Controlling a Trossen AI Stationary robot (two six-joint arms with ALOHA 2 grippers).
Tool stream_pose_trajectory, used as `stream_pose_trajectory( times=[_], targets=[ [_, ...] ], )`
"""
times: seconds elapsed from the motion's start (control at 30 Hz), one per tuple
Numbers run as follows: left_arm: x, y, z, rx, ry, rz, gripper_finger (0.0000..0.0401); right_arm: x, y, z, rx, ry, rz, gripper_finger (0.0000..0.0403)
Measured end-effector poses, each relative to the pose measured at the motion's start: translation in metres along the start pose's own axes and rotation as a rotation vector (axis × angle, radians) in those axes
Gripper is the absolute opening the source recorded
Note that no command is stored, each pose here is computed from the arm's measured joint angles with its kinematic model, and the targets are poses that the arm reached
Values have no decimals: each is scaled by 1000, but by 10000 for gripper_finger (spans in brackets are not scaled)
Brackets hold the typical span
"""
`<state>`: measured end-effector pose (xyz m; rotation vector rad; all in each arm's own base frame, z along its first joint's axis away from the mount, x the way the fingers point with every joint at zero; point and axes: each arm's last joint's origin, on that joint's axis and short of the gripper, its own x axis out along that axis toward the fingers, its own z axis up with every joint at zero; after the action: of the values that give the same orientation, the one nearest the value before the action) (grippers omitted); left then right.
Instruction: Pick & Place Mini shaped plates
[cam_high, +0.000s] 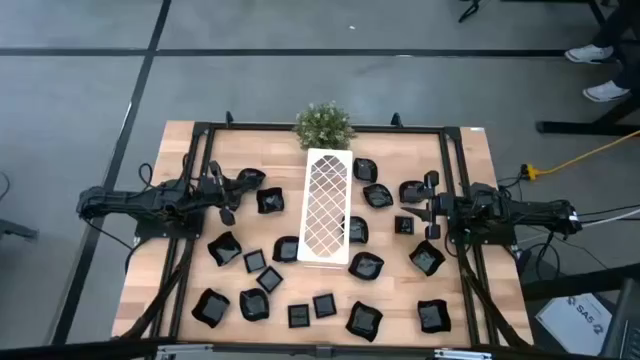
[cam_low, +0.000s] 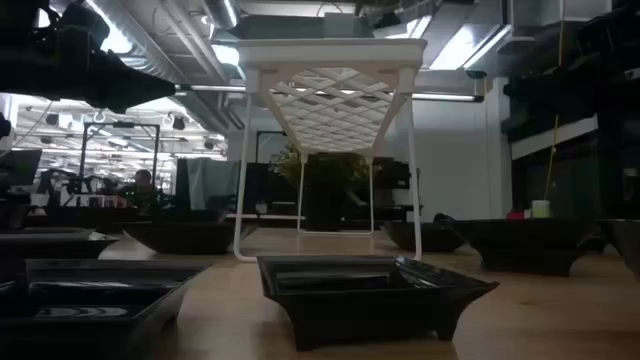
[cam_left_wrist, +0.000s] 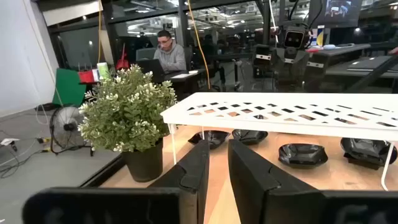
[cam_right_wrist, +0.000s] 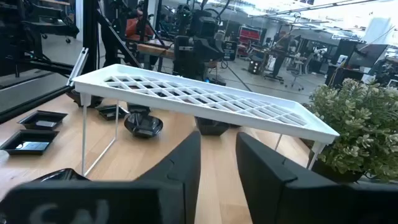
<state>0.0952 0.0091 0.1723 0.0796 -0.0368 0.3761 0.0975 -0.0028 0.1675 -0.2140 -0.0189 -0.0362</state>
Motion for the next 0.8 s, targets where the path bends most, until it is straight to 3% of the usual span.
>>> stream_pose_trajectory(
  times=[0.8],
  targets=[
    [0,0,0,0,0,0,53,0,0,0,0,0,0,102]
  ],
)
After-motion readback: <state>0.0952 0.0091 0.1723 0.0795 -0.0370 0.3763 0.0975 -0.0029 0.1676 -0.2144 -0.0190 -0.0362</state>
